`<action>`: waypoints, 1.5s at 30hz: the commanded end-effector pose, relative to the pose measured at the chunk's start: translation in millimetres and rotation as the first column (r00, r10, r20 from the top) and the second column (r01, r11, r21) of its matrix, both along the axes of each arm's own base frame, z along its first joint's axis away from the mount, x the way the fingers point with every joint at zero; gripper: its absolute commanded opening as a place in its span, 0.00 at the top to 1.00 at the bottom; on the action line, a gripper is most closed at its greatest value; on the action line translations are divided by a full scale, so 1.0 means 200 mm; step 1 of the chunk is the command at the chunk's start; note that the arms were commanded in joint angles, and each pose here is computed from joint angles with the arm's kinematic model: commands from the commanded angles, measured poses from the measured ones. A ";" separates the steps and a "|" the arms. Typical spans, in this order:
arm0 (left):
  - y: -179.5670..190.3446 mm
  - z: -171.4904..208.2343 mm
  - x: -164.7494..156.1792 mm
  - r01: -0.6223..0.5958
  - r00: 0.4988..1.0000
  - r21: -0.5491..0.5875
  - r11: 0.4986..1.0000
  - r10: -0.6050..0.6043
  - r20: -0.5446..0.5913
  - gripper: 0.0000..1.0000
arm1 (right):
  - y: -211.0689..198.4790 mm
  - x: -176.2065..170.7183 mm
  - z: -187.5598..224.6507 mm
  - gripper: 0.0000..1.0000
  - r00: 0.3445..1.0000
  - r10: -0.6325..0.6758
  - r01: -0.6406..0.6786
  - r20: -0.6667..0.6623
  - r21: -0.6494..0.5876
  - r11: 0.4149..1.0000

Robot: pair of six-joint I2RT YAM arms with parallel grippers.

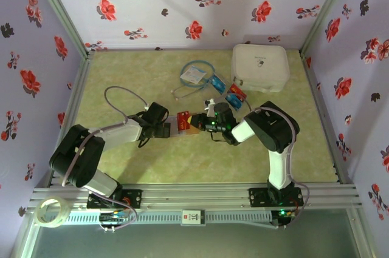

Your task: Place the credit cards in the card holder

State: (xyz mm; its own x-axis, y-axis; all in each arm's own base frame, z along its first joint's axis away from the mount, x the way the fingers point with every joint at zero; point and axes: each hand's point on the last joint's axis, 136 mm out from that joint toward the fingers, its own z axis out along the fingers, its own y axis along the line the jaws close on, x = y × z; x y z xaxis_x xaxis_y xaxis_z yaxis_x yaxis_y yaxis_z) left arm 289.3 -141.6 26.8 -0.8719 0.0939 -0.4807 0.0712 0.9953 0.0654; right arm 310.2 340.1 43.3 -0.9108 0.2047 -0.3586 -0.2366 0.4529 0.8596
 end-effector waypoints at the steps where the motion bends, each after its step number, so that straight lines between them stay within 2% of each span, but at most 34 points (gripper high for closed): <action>1: 0.03 -0.05 -0.02 -0.012 1.000 0.020 1.000 0.012 -0.027 0.00 | 0.00 -0.04 -0.03 1.00 1.000 0.013 -0.013 -0.015 0.004 1.000; 23: 0.02 -0.05 -0.01 -0.009 1.000 0.020 1.000 0.010 -0.030 0.00 | -0.01 -0.07 -0.08 1.00 0.999 0.019 -0.018 -0.047 0.009 1.000; 45: 0.02 -0.06 -0.01 -0.007 0.999 0.023 1.000 0.008 -0.033 0.00 | -0.10 -0.05 -0.10 1.00 0.999 0.004 -0.005 -0.054 -0.019 1.000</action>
State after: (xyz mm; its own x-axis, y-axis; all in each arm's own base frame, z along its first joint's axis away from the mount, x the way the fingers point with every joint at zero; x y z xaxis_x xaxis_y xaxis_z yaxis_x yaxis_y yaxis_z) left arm 291.8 -143.5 24.6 -0.8696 0.0922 -0.4850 0.0712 0.9956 0.0616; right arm 304.1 328.5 34.1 -0.9221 0.2101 -0.3251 -0.2103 0.4332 0.8764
